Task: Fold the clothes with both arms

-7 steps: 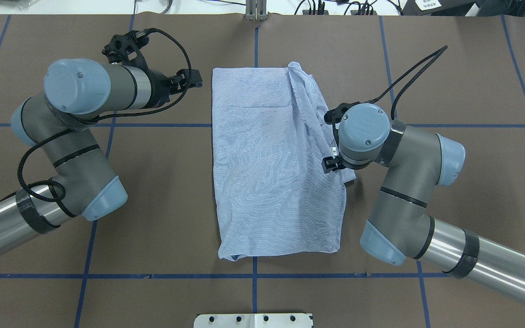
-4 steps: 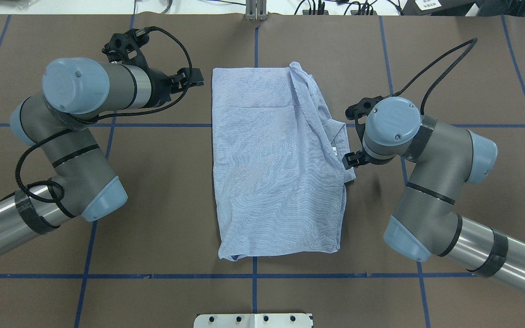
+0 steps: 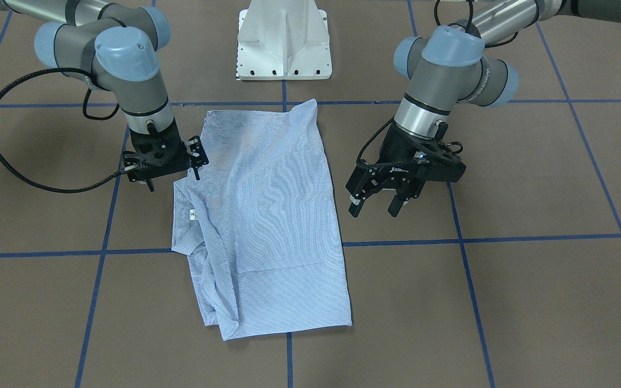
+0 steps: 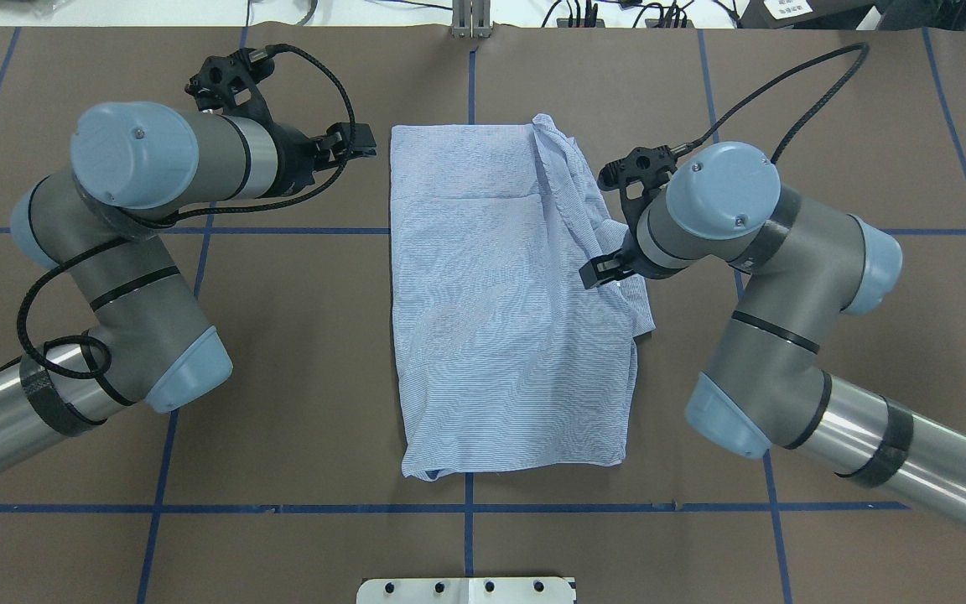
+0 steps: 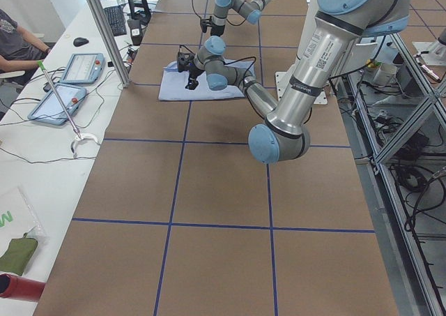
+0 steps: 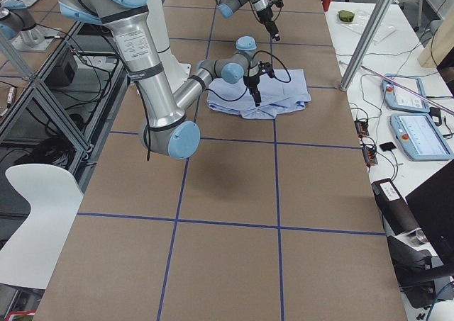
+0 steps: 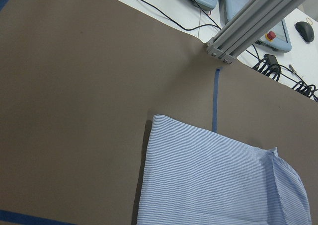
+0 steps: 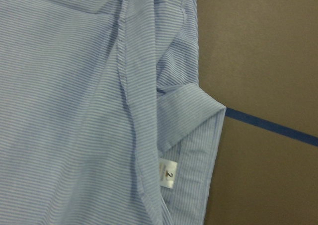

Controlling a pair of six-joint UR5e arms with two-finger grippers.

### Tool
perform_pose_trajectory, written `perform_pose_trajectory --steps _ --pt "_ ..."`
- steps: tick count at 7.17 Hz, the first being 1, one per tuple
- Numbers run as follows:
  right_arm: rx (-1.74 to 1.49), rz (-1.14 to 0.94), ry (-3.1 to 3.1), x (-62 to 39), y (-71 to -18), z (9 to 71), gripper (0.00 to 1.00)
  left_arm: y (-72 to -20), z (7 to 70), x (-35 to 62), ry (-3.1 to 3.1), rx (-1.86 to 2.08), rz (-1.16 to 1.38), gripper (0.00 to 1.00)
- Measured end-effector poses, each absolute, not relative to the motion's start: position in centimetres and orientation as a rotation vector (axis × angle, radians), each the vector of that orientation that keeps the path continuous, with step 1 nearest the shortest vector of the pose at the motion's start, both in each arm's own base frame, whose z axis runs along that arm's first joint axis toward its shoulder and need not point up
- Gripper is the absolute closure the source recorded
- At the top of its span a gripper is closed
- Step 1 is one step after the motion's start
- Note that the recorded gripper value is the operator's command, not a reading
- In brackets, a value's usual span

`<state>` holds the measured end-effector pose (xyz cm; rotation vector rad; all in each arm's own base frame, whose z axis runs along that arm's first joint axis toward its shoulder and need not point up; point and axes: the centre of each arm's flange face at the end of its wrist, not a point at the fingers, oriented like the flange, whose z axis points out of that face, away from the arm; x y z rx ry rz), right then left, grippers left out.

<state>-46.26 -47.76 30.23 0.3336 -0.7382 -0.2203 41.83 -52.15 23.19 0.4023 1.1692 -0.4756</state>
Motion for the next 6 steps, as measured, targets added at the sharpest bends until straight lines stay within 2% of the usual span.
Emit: perform_pose_trajectory --steps 2,6 --pt "0.362 -0.228 -0.762 -50.0 -50.6 30.7 0.00 -51.9 22.6 41.6 1.170 0.404 -0.475 0.00" --pt "0.389 -0.234 -0.692 -50.8 -53.8 33.2 0.00 -51.8 22.1 41.6 1.177 0.406 -0.473 0.00"
